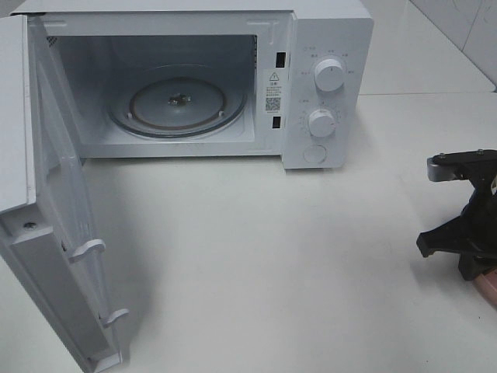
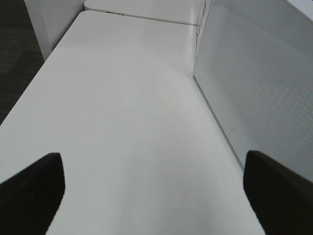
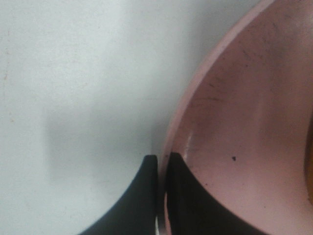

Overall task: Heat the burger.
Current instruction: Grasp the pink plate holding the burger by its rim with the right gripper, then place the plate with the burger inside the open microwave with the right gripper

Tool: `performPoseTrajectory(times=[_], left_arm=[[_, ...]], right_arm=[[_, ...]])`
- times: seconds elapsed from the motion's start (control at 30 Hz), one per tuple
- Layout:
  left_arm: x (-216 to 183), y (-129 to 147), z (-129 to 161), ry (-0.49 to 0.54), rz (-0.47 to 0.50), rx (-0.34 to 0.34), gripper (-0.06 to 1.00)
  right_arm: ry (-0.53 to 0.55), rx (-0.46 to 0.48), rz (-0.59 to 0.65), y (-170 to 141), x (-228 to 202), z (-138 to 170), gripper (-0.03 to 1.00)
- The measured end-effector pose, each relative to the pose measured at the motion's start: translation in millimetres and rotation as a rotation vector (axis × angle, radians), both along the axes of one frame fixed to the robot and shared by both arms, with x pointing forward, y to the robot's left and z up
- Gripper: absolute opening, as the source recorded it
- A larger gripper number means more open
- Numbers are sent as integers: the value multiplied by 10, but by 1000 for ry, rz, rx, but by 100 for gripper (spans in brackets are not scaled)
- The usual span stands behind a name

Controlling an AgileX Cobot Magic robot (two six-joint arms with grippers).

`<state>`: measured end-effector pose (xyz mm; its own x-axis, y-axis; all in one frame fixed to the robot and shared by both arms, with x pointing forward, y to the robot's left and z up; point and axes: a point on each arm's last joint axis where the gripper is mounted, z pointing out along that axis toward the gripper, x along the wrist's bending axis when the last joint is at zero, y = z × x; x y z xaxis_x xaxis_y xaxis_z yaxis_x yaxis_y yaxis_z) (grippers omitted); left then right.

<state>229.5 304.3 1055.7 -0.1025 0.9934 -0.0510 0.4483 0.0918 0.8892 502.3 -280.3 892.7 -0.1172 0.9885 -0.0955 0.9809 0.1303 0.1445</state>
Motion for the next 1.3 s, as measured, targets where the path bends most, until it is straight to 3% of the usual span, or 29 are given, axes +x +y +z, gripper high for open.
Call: performPoseTrajectory(times=[0.4, 0.97, 1.3], left_arm=[[0, 0, 0, 0, 0, 0, 90], [0, 0, 0, 0, 0, 0, 90], [0, 0, 0, 0, 0, 0, 90]], right_arm=[[-10, -22, -21, -8, 5, 3, 0], [-12, -207, 56, 253, -88, 73, 0], [-39, -228, 99, 403, -164, 208, 1]])
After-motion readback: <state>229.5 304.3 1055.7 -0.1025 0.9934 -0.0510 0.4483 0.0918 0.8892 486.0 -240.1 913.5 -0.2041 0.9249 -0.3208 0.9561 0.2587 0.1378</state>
